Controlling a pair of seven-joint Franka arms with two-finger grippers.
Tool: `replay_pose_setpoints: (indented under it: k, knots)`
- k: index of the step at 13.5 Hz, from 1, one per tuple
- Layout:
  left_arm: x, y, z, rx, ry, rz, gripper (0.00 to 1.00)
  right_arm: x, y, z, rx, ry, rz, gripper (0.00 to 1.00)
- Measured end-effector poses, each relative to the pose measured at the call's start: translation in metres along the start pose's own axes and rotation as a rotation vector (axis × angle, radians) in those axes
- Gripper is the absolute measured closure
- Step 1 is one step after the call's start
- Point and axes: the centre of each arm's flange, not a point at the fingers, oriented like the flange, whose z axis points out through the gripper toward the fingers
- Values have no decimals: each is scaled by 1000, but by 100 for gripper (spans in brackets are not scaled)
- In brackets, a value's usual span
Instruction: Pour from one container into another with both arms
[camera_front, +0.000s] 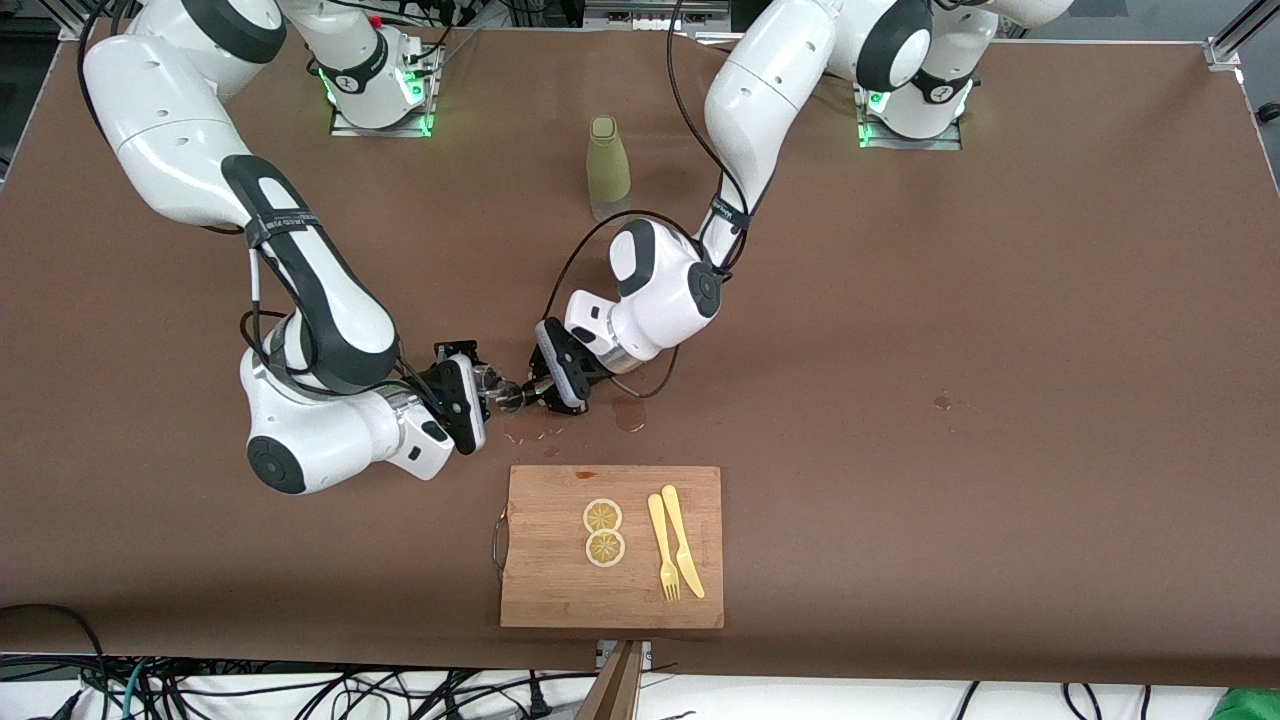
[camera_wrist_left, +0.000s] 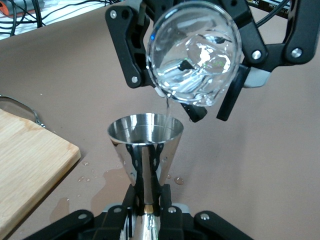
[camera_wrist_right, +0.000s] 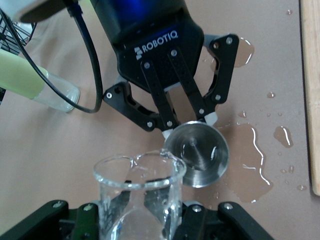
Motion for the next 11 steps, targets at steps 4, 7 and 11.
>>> replay_pose_setpoints:
  k: [4,7,11]
  knots:
    - [0,0,0,1,1,0,78,-1,0,0,-1,-7,0,78]
    - [1,-1,-1,2,2,1,78,2,-1,0,0,-5,-6,78]
    - [9,-1,-4,8,15,15,78,-1,-1,-4,-1,14,-54,78]
